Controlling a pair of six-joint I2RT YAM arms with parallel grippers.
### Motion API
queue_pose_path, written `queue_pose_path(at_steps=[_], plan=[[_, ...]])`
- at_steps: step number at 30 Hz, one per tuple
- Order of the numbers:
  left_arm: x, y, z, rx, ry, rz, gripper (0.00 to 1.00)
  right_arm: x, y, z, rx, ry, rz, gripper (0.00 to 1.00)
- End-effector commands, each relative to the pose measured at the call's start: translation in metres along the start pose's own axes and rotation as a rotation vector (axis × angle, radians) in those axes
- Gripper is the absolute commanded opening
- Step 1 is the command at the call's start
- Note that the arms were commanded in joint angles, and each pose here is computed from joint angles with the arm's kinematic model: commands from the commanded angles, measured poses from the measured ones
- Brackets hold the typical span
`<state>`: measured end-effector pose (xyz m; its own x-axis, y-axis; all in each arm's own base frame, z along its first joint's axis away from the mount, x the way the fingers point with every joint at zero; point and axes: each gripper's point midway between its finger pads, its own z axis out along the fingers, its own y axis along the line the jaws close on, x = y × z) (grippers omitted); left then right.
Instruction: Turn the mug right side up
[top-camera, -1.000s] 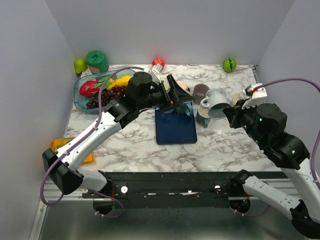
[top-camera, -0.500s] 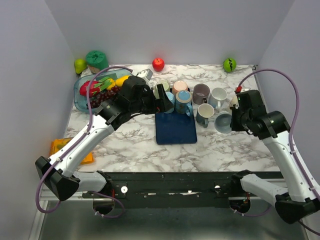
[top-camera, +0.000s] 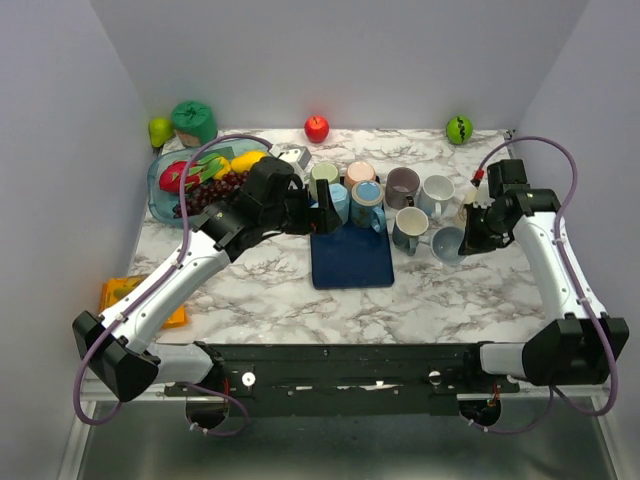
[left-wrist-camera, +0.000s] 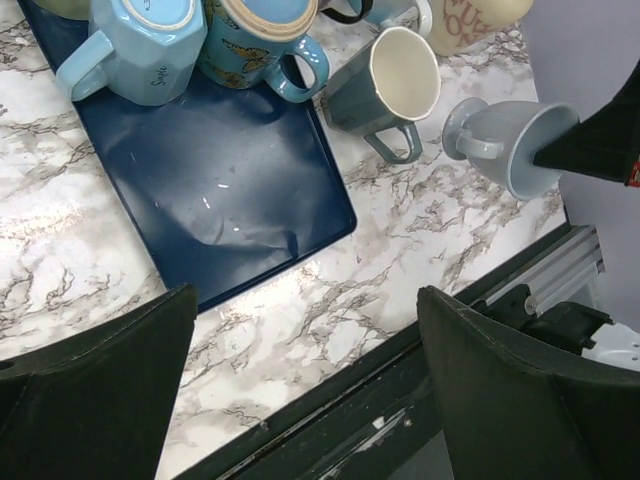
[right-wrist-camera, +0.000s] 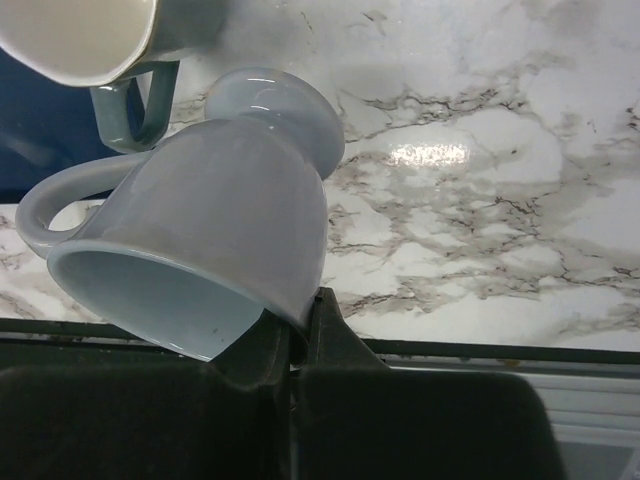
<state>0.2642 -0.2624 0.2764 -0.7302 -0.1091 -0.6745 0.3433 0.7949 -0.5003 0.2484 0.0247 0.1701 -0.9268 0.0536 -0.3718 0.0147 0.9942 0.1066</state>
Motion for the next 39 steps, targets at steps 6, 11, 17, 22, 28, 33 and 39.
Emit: queue_pose_path(at_steps=[6,11,17,22,28,33,39], plan=[[0.009,0.021,0.005,-0.067,0.032,0.054,0.99,-0.031,0.000,0.033,-0.122,0.043,0.057,0.01],[0.010,0.024,0.008,-0.076,0.043,0.057,0.99,-0.033,-0.007,0.050,-0.146,0.061,0.105,0.01],[0.012,0.027,0.014,-0.088,0.057,0.057,0.99,-0.026,-0.016,0.068,-0.117,0.117,0.141,0.06],[0.015,0.031,0.018,-0.104,0.069,0.056,0.99,-0.022,-0.020,0.072,-0.096,0.136,0.158,0.18],[0.015,0.034,0.017,-0.119,0.065,0.058,0.99,-0.019,-0.022,0.074,-0.079,0.148,0.172,0.32],[0.017,0.038,0.017,-0.132,0.068,0.057,0.99,-0.019,-0.023,0.073,-0.072,0.144,0.178,0.37],[0.019,0.043,0.018,-0.148,0.068,0.062,0.99,-0.027,-0.026,0.062,-0.047,0.096,0.184,0.45]])
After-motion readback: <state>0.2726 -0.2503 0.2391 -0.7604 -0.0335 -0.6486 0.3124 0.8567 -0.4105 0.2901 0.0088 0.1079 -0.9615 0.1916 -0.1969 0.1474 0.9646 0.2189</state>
